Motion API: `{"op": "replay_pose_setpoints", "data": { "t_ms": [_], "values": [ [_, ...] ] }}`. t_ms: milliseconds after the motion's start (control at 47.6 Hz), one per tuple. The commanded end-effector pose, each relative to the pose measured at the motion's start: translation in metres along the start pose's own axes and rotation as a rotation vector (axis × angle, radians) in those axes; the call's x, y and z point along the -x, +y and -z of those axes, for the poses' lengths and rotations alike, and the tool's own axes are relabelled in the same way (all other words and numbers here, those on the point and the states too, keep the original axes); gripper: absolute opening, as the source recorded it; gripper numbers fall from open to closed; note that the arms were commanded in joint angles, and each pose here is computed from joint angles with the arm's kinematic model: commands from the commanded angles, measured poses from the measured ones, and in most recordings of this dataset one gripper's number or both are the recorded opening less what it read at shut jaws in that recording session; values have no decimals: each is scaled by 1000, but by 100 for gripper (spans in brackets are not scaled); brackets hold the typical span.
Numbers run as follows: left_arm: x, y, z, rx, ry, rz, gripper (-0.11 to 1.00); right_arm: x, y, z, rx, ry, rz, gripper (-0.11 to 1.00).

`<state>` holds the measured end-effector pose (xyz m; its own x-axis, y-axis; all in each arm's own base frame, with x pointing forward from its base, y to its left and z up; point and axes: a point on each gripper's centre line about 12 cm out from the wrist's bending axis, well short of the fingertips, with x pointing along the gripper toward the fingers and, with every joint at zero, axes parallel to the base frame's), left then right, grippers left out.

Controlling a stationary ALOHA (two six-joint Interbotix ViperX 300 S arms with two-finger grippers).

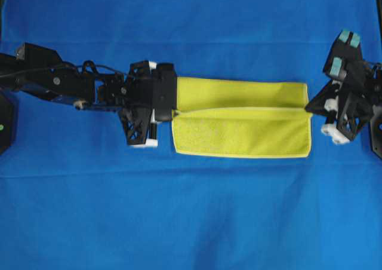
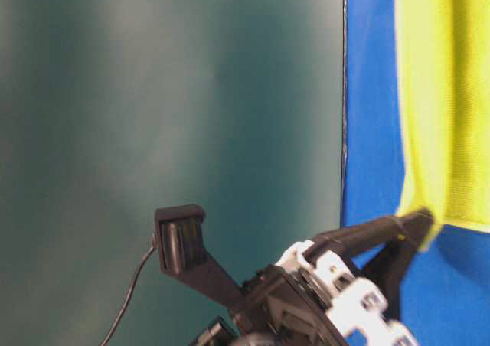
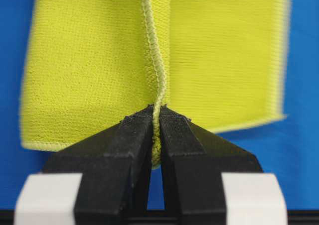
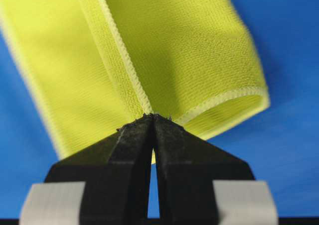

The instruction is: Fold the yellow towel.

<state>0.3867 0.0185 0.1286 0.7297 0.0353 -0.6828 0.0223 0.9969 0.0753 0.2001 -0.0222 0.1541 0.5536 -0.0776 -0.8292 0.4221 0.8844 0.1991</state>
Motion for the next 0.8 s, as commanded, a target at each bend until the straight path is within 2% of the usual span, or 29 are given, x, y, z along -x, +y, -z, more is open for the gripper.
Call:
{"op": "replay_pose_setpoints", "data": {
  "t_ms": [0,105,336,777],
  "values": [
    [7,-16,-12,-15,-37,28,1,-1,14,4,24,22,-34,0],
    [5,-30,-10,-24,-31,55,1,-4,25,11,37,53,-57,0],
    [-2,-45,-8,-19,-23,84,1,-8,40,23,46,104,-79,0],
    [-6,-47,-19,-11,-58,86,3,-10,39,24,46,109,-76,0]
  ]
}}
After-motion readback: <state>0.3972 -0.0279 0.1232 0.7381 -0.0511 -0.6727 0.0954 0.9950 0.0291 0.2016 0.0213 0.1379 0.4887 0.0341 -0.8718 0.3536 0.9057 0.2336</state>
